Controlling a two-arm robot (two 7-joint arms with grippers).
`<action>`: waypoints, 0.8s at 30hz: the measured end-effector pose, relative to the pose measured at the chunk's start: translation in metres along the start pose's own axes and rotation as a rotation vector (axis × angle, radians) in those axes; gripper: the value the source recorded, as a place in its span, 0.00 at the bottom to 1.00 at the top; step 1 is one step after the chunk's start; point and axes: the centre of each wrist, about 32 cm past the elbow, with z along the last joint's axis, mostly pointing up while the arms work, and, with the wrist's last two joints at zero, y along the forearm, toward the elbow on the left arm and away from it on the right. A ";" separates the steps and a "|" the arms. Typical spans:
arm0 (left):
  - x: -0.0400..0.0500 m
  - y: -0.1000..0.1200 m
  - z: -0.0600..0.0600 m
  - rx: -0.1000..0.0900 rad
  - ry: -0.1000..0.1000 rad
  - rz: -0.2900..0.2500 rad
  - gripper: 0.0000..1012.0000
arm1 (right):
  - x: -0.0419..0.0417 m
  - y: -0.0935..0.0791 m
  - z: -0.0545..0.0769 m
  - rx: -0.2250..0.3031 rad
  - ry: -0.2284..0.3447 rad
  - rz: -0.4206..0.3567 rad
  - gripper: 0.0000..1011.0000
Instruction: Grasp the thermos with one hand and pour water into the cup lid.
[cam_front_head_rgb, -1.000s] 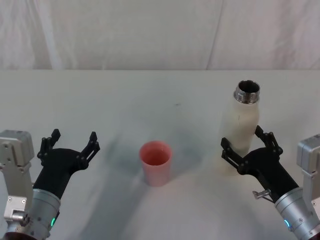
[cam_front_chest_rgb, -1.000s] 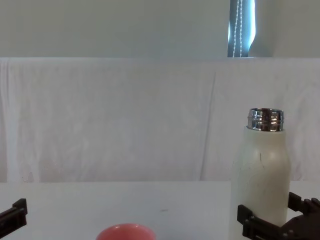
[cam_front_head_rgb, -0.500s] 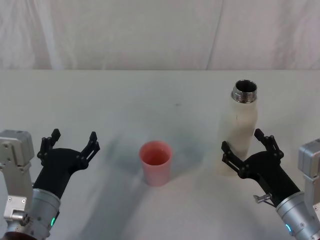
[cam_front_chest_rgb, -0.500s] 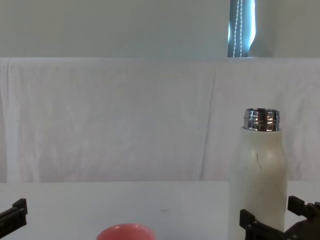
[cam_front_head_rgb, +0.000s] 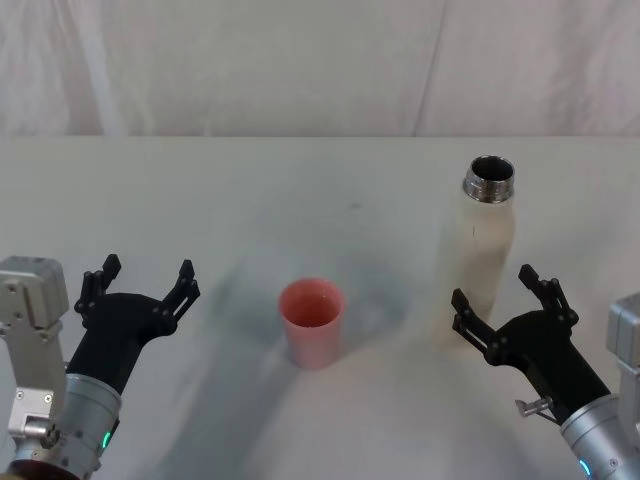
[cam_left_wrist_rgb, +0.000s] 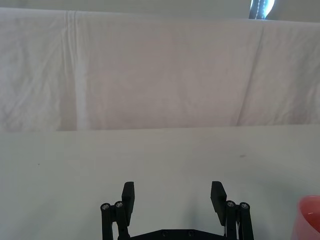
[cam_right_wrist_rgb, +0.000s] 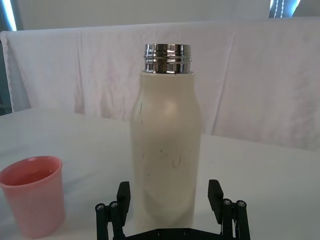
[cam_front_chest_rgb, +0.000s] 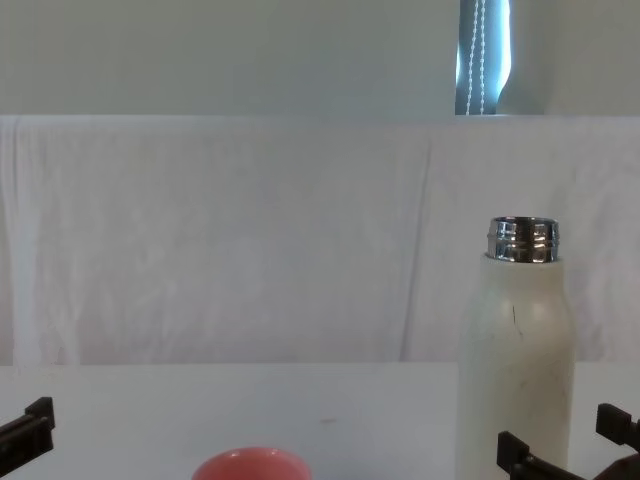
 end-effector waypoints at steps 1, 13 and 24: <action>0.0000 0.000 0.000 0.000 0.000 0.000 0.99 | -0.0013 -0.002 0.000 -0.001 0.002 -0.002 0.99; 0.0000 0.000 0.000 0.000 0.000 0.000 0.99 | -0.0116 -0.009 -0.003 0.001 0.018 -0.007 0.99; 0.0000 0.000 0.000 0.000 0.000 0.000 0.99 | -0.0161 -0.013 -0.003 0.003 0.021 -0.008 0.99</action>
